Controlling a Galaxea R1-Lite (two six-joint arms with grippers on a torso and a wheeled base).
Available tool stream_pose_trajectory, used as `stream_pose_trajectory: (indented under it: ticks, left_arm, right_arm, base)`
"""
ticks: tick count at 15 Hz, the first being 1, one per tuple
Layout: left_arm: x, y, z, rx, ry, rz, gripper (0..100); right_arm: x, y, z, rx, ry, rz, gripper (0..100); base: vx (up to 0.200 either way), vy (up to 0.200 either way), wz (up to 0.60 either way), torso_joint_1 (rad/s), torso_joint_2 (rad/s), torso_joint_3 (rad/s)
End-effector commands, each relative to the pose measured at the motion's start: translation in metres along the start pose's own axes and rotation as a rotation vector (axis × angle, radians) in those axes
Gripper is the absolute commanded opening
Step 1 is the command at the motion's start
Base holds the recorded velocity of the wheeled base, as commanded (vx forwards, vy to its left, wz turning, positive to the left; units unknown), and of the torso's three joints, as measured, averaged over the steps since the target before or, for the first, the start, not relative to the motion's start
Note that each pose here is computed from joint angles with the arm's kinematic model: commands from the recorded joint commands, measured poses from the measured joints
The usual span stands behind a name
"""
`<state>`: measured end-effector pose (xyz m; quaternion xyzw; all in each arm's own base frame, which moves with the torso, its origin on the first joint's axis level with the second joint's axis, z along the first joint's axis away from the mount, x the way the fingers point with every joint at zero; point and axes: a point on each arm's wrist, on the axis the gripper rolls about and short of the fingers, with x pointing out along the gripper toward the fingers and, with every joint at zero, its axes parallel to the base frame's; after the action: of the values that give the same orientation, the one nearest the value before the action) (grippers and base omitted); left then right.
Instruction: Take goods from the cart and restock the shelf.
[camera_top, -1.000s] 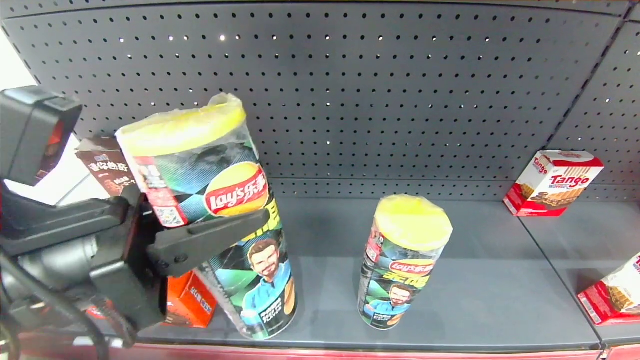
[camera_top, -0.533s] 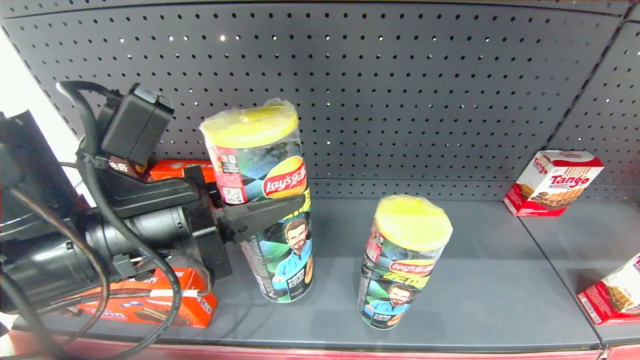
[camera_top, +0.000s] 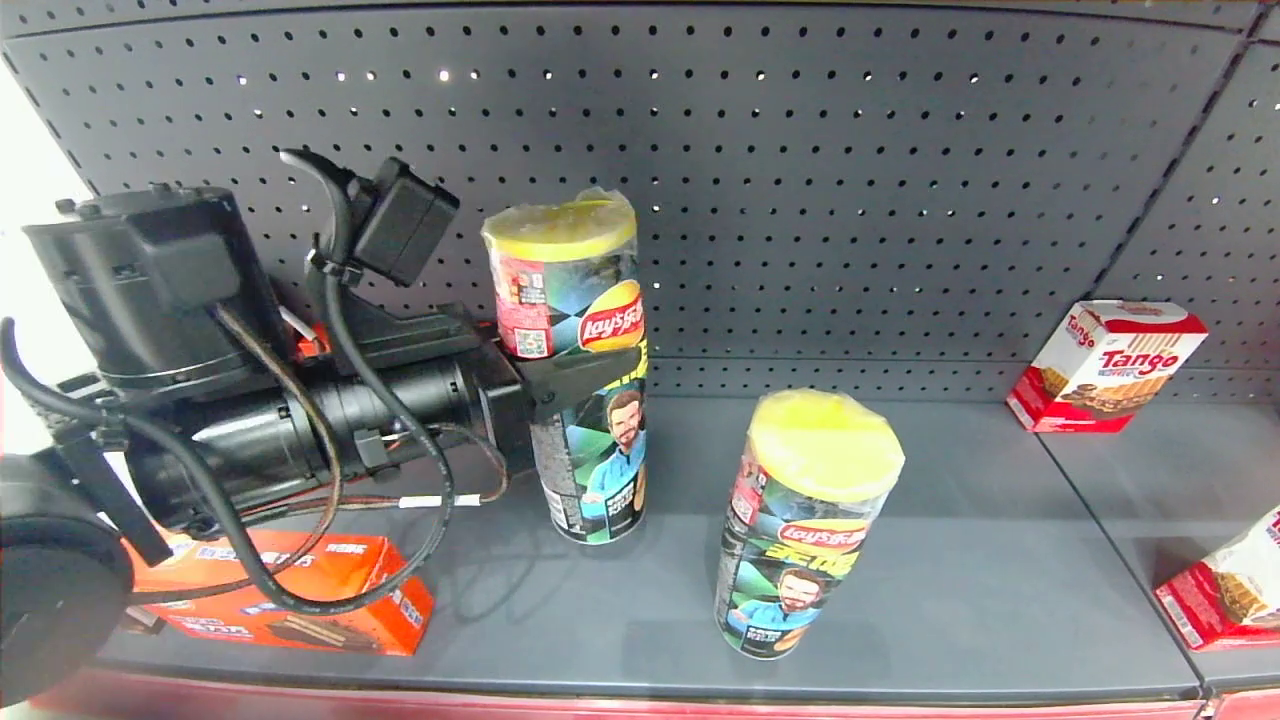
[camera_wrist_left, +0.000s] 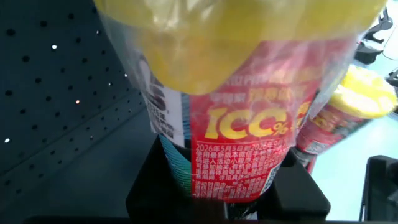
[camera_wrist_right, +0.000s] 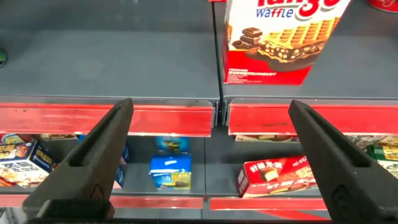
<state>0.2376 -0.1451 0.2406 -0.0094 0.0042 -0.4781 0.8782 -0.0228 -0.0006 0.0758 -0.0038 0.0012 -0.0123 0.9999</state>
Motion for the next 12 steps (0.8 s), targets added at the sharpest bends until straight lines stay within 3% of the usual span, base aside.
stream_pose_trajectory:
  ticks: [1,2,3,5,7,11,12]
  left_arm:
    - [0.017,0.008,-0.001,-0.001,0.002,-0.005,0]
    - [0.019,0.009,-0.001,0.008,-0.001,-0.006,0]
    - [0.026,0.015,-0.006,0.041,0.015,-0.011,0]
    - [0.035,0.022,-0.014,0.042,0.028,-0.016,0]
    - [0.047,0.028,-0.009,0.06,0.006,-0.062,0]
    - [0.056,0.051,-0.016,0.088,0.006,-0.148,0]
    - [0.063,0.066,-0.018,0.093,0.004,-0.187,0]
  right_arm:
    - [0.0,0.0,0.0,0.0,0.005,0.0,100]
    - [0.0,0.0,0.0,0.0,0.005,0.0,100]
    - [0.0,0.0,0.0,-0.002,0.005,0.0,100]
    - [0.0,0.0,0.0,0.0,0.005,0.0,100]
    - [0.0,0.0,0.0,0.0,0.005,0.0,100]
    - [0.0,0.0,0.0,-0.002,0.005,0.0,100]
    - [0.0,0.0,0.0,0.0,0.005,0.0,100]
  base:
    - [0.0,0.0,0.0,0.0,0.0,0.0]
    - [0.0,0.0,0.0,0.0,0.0,0.0]
    - [0.0,0.0,0.0,0.0,0.0,0.0]
    - [0.0,0.0,0.0,0.0,0.0,0.0]
    - [0.0,0.0,0.0,0.0,0.0,0.0]
    - [0.0,0.0,0.0,0.0,0.0,0.0]
    - [0.0,0.0,0.0,0.0,0.0,0.0]
